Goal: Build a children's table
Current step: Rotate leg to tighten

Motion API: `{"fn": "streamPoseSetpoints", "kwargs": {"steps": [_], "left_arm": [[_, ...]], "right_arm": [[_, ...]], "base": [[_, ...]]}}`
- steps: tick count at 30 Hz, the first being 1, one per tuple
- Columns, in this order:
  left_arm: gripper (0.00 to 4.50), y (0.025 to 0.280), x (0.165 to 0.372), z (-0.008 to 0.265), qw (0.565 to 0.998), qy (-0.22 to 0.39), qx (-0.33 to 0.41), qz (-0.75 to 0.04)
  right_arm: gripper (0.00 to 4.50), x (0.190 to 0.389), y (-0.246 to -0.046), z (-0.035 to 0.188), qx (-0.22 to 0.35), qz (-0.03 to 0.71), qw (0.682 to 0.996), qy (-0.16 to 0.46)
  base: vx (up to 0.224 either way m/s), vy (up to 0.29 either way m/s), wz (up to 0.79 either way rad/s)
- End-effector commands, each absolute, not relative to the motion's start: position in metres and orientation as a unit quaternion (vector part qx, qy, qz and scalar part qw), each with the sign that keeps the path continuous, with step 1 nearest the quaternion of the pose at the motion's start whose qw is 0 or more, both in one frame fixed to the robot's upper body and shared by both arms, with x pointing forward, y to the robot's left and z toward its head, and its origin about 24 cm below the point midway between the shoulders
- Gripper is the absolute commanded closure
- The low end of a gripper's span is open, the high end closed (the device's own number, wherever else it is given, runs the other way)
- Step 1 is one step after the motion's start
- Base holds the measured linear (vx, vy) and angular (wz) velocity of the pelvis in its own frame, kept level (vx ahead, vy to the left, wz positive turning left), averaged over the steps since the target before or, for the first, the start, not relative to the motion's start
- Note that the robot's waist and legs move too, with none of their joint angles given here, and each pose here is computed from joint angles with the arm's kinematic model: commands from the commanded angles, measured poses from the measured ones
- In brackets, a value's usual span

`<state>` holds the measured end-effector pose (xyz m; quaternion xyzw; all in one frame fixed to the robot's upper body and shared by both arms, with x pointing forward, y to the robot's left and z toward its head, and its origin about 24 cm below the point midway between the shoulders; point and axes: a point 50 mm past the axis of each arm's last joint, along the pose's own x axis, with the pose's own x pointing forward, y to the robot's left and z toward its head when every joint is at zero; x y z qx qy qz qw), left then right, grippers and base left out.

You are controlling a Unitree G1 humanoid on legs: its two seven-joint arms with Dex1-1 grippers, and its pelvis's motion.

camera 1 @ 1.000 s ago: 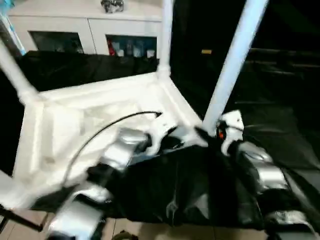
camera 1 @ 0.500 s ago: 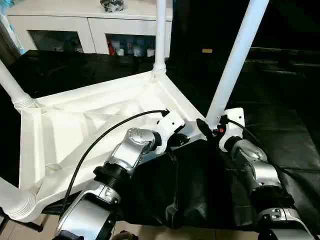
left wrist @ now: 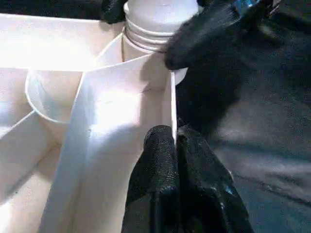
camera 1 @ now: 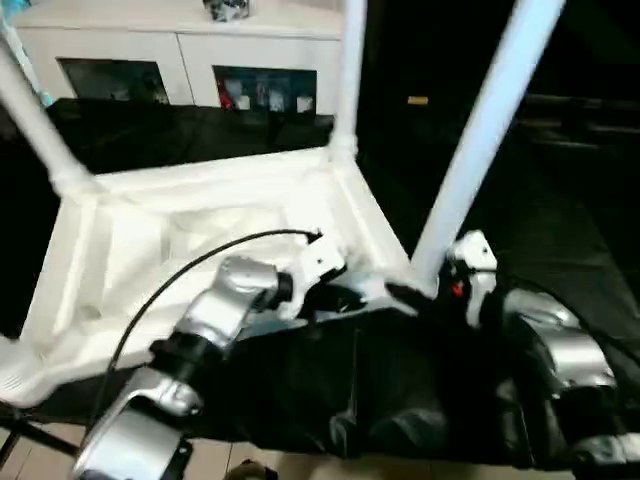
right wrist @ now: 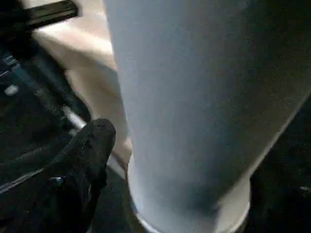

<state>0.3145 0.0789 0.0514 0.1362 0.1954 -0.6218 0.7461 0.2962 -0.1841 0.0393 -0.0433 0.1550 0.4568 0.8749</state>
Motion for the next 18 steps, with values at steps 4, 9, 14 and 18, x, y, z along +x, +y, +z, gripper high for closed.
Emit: {"fn": "streamPoseSetpoints", "kwargs": {"steps": [4, 9, 14, 18], "left_arm": [[4.50, 0.077, 0.309, 0.059, 0.712, 0.182, 0.146, -0.663], [4.50, 0.084, 0.306, 0.058, 0.692, 0.195, 0.148, -0.679], [4.50, 0.084, 0.306, 0.059, 0.694, 0.195, 0.145, -0.678], [4.50, 0.084, 0.306, 0.059, 0.694, 0.196, 0.142, -0.678]], "right_arm": [[0.86, 0.281, -0.170, 0.037, -0.052, 0.549, 0.817, 0.170], [1.38, 0.278, -0.168, 0.037, -0.078, 0.570, 0.799, 0.175], [1.70, 0.279, -0.166, 0.038, -0.077, 0.571, 0.799, 0.170], [1.80, 0.277, -0.165, 0.039, -0.070, 0.577, 0.796, 0.169]], "base": [[0.000, 0.000, 0.00], [0.000, 0.000, 0.00], [0.000, 0.000, 0.00], [0.000, 0.000, 0.00]]}}
